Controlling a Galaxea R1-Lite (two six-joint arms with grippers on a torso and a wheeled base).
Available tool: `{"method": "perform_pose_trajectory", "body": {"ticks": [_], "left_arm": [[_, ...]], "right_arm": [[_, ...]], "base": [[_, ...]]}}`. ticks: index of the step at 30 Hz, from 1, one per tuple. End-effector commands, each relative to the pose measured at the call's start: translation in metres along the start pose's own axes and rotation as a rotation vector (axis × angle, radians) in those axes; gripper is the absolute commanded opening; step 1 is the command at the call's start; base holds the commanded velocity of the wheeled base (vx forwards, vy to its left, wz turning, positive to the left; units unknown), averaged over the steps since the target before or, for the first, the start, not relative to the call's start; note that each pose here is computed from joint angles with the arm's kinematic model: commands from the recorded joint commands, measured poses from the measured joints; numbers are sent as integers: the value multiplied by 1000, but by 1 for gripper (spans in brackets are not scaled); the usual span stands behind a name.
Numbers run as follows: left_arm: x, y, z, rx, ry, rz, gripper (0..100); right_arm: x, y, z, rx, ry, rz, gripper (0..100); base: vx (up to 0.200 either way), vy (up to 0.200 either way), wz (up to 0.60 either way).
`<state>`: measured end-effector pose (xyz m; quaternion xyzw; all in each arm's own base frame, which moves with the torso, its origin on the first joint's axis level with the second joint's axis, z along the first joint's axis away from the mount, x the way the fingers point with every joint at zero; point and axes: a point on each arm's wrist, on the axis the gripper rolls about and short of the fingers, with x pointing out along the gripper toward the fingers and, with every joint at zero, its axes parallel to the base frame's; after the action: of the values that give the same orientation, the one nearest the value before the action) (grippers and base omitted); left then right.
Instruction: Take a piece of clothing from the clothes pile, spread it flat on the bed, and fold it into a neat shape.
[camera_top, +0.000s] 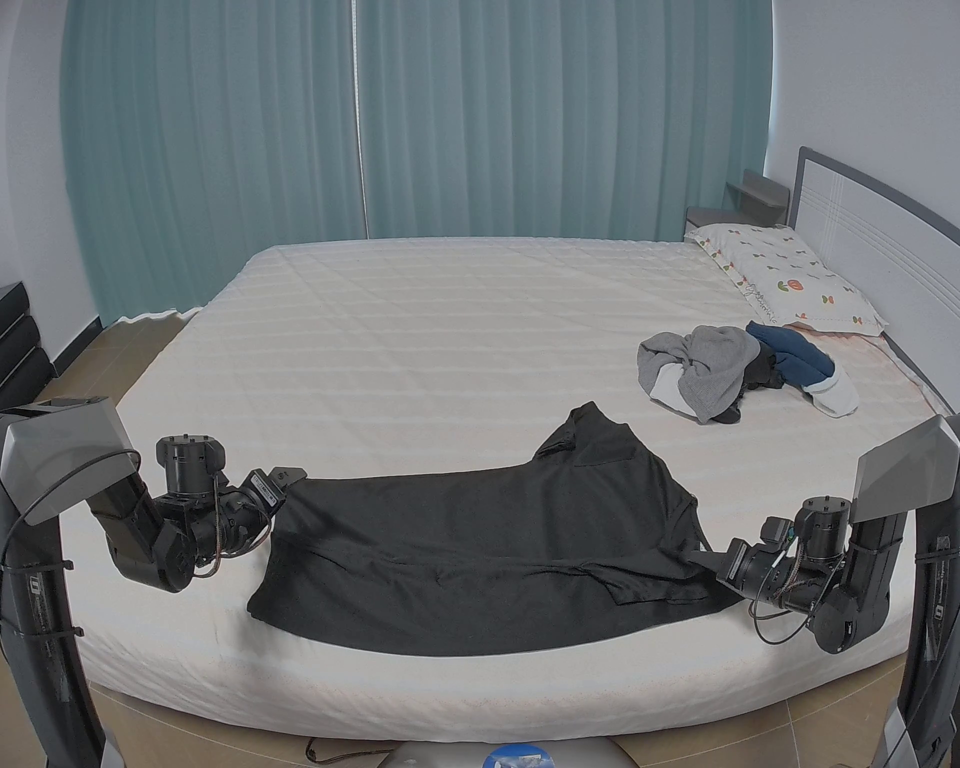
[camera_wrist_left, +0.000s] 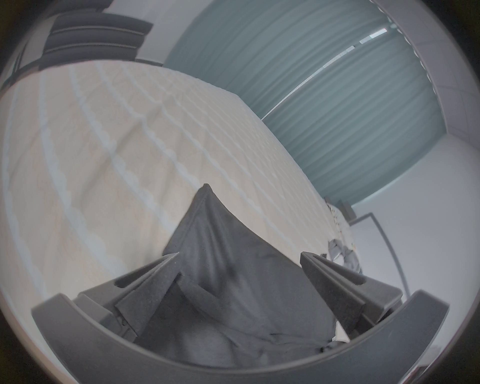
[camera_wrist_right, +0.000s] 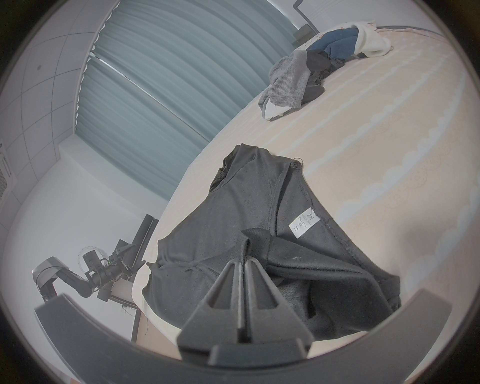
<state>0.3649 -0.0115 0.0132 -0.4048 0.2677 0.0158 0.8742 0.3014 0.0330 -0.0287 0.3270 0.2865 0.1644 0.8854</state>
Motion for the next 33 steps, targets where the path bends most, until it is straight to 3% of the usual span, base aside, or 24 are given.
{"method": "perform_pose_trajectory", "body": {"ticks": [1, 7, 25, 26, 33], "left_arm": [[0, 18, 2, 57, 39, 9, 100], [-2, 27, -9, 160, 108, -5, 100], [15, 29, -17, 167, 121, 5, 100], [16, 29, -17, 166, 123, 7, 0], [13, 30, -16, 169, 99, 35, 0]], "right_arm": [[1, 0, 0, -5, -6, 7, 0], [2, 0, 0, -4, -5, 6, 0], [3, 2, -1, -11, -3, 13, 0], [4, 2, -1, -11, -2, 12, 0], [2, 2, -1, -11, -4, 12, 0]], "base": [[0, 0, 0], [0, 0, 0], [0, 0, 0], [0, 0, 0], [0, 0, 0]]}}
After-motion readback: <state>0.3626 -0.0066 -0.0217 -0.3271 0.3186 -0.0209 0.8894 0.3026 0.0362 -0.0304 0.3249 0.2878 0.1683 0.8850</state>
